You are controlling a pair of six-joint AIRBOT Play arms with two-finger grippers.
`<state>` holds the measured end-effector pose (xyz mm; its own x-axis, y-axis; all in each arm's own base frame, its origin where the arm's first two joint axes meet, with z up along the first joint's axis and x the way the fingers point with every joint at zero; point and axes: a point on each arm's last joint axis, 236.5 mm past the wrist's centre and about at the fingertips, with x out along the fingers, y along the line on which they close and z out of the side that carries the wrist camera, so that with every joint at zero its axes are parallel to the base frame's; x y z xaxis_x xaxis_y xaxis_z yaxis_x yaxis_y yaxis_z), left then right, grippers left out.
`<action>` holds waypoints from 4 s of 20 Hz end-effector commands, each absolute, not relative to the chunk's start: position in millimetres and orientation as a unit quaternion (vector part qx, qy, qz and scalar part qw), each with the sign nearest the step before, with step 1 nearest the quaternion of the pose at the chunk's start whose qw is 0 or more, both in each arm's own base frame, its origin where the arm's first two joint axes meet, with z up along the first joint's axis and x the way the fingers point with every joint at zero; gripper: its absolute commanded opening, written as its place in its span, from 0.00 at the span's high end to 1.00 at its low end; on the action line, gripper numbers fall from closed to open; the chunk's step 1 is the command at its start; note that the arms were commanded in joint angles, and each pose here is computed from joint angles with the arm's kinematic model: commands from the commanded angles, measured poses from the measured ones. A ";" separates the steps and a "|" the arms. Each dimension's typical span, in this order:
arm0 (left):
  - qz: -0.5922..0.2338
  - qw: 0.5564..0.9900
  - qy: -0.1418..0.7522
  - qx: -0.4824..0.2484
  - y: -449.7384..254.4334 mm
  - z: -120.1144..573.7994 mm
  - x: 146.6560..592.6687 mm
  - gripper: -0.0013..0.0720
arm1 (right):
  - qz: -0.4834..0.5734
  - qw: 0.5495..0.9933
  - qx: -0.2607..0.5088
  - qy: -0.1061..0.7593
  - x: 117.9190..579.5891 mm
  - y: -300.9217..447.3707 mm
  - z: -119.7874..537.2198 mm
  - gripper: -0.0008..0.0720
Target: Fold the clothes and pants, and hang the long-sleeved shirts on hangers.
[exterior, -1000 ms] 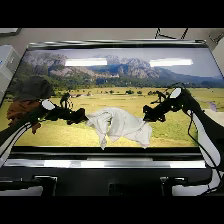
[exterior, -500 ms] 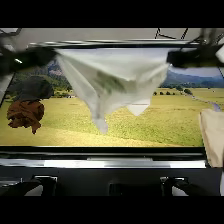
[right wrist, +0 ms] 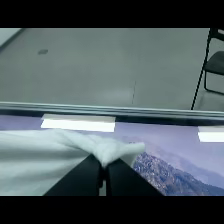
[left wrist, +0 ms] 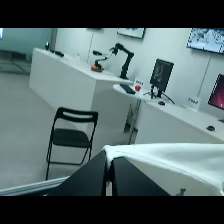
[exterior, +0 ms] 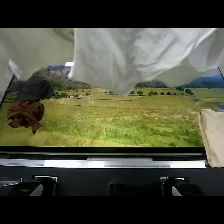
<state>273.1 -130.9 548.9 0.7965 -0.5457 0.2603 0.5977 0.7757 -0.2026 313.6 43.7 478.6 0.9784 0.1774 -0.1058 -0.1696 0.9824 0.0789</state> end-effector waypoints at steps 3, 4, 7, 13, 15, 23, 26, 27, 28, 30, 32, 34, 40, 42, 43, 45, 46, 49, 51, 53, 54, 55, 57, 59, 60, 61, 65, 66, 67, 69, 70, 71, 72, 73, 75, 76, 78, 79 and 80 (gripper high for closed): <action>-0.303 0.938 -0.079 -0.147 -130.9 541.6 288.9 0.95 | 0.088 0.991 0.045 0.088 298.5 44.6 466.6 0.93; -0.306 0.939 -0.042 -0.148 -135.6 520.2 309.8 0.95 | 0.088 0.986 0.043 0.137 310.7 45.8 441.4 0.93; -0.303 0.930 0.114 -0.173 -148.3 406.5 397.6 0.95 | 0.085 0.941 0.041 0.325 358.3 47.7 331.7 0.93; -0.261 0.850 0.390 -0.241 -184.9 119.1 514.4 0.95 | 0.032 0.868 0.146 0.473 503.4 53.9 116.1 0.93; -0.265 0.814 0.438 -0.273 -203.4 67.9 518.2 0.95 | 0.018 0.838 0.215 0.501 523.0 66.5 67.6 0.93; -0.273 0.708 0.603 -0.247 -181.8 9.3 455.6 0.24 | -0.006 0.811 0.243 0.532 523.6 19.6 44.2 0.37; -0.172 0.645 0.712 -0.220 -93.8 -0.5 404.8 0.24 | -0.041 0.786 0.244 0.566 475.3 -68.7 64.6 0.20; -0.148 0.632 0.731 -0.209 -69.3 0.8 388.7 0.25 | -0.054 0.759 0.252 0.598 446.0 -94.1 60.7 0.22; -0.129 0.630 0.738 -0.205 -52.6 2.6 376.8 0.25 | -0.059 0.730 0.259 0.629 419.0 -111.4 54.2 0.22; -0.110 0.637 0.735 -0.207 -40.5 -0.7 356.3 0.38 | -0.065 0.673 0.286 0.679 373.3 -129.6 37.5 0.22; -0.104 0.635 0.735 -0.213 -47.9 -23.8 323.5 0.46 | -0.075 0.644 0.311 0.695 352.8 -134.7 20.6 0.22; -0.109 0.625 0.741 -0.222 -62.0 -55.4 281.2 0.43 | -0.067 0.624 0.318 0.711 342.4 -125.0 6.4 0.22; -0.134 0.623 0.720 -0.275 -92.6 -97.8 242.9 0.32 | -0.045 0.614 0.333 0.714 340.1 -112.4 -3.3 0.23; -0.137 0.628 0.707 -0.296 -99.9 -97.9 250.6 0.38 | -0.045 0.614 0.333 0.715 339.9 -112.3 -3.2 0.23; -0.137 0.623 0.708 -0.303 -102.0 -99.2 250.6 0.38 | -0.045 0.614 0.332 0.714 340.2 -112.6 -3.4 0.23; -0.138 0.610 0.714 -0.315 -106.0 -103.2 248.6 0.38 | -0.047 0.617 0.333 0.712 341.8 -113.3 -3.8 0.23; -0.138 0.605 0.717 -0.318 -108.4 -105.2 247.5 0.41 | -0.047 0.617 0.333 0.712 341.8 -113.3 -3.8 0.23; -0.145 0.594 0.725 -0.317 -118.4 -110.8 244.0 0.47 | -0.047 0.617 0.332 0.712 341.8 -113.5 -3.9 0.23; -0.152 0.589 0.729 -0.313 -126.3 -112.1 241.4 0.74 | -0.047 0.618 0.332 0.711 342.3 -113.7 -4.0 0.23; -0.165 0.582 0.735 -0.306 -131.0 -110.1 235.7 0.95 | -0.049 0.621 0.332 0.708 344.1 -114.9 -4.5 0.23; -0.173 0.580 0.737 -0.302 -131.5 -108.6 233.4 0.96 | -0.051 0.625 0.332 0.705 346.4 -116.1 -5.8 0.23; -0.176 0.580 0.736 -0.302 -131.2 -106.9 232.7 0.96 | -0.052 0.627 0.333 0.703 347.7 -116.7 -7.6 0.23; -0.180 0.585 0.732 -0.300 -130.4 -103.5 234.0 0.96 | -0.053 0.621 0.339 0.705 345.1 -113.6 -17.8 0.23; -0.181 0.591 0.727 -0.299 -129.8 -99.7 236.0 0.96 | -0.032 0.607 0.349 0.713 339.0 -101.8 -35.3 0.23; -0.182 0.595 0.724 -0.298 -129.7 -97.4 236.9 0.96 | -0.016 0.599 0.362 0.714 338.7 -92.5 -44.9 0.23; -0.183 0.599 0.721 -0.297 -129.8 -94.9 237.8 0.96 | 0.003 0.594 0.377 0.711 341.3 -82.8 -53.2 0.23; -0.185 0.617 0.707 -0.294 -129.4 -83.0 242.7 0.96 | 0.058 0.625 0.428 0.650 378.8 -61.5 -68.6 0.23; -0.186 0.621 0.703 -0.293 -129.3 -80.5 243.6 0.96 | 0.059 0.634 0.437 0.635 388.8 -60.5 -69.7 0.24; -0.185 0.623 0.701 -0.293 -129.2 -78.9 244.2 0.96 | 0.055 0.642 0.436 0.628 395.8 -59.7 -73.0 0.26; -0.187 0.624 0.697 -0.300 -131.4 -75.7 246.2 0.96 | 0.055 0.655 0.410 0.632 405.0 -48.3 -84.6 0.27; -0.188 0.624 0.696 -0.303 -132.5 -74.6 247.0 0.96 | 0.058 0.657 0.397 0.638 407.8 -39.3 -90.2 0.27; -0.189 0.625 0.694 -0.305 -133.1 -73.2 247.7 0.96 | 0.059 0.660 0.382 0.644 410.4 -30.7 -97.0 0.27; -0.190 0.627 0.692 -0.305 -133.6 -71.6 248.4 0.96 | 0.062 0.658 0.375 0.650 411.1 -23.2 -101.8 0.27; -0.191 0.629 0.689 -0.305 -133.6 -70.0 248.9 0.96 | 0.063 0.654 0.374 0.654 411.9 -15.7 -105.8 0.27; -0.192 0.634 0.685 -0.303 -133.5 -66.3 249.9 0.96 | 0.072 0.650 0.365 0.662 411.7 -2.8 -109.2 0.40; -0.193 0.637 0.682 -0.302 -133.3 -64.6 250.5 0.96 | 0.075 0.651 0.360 0.664 412.2 2.6 -109.9 0.43; -0.194 0.642 0.678 -0.301 -133.1 -60.7 252.1 0.96 | 0.082 0.645 0.365 0.666 412.5 9.3 -104.0 0.84; -0.195 0.652 0.669 -0.300 -131.3 -54.8 257.3 0.96 | 0.091 0.643 0.364 0.667 412.5 11.4 -94.5 0.93; -0.194 0.669 0.653 -0.298 -127.0 -45.1 268.9 0.96 | 0.103 0.651 0.355 0.663 415.0 11.6 -79.4 0.93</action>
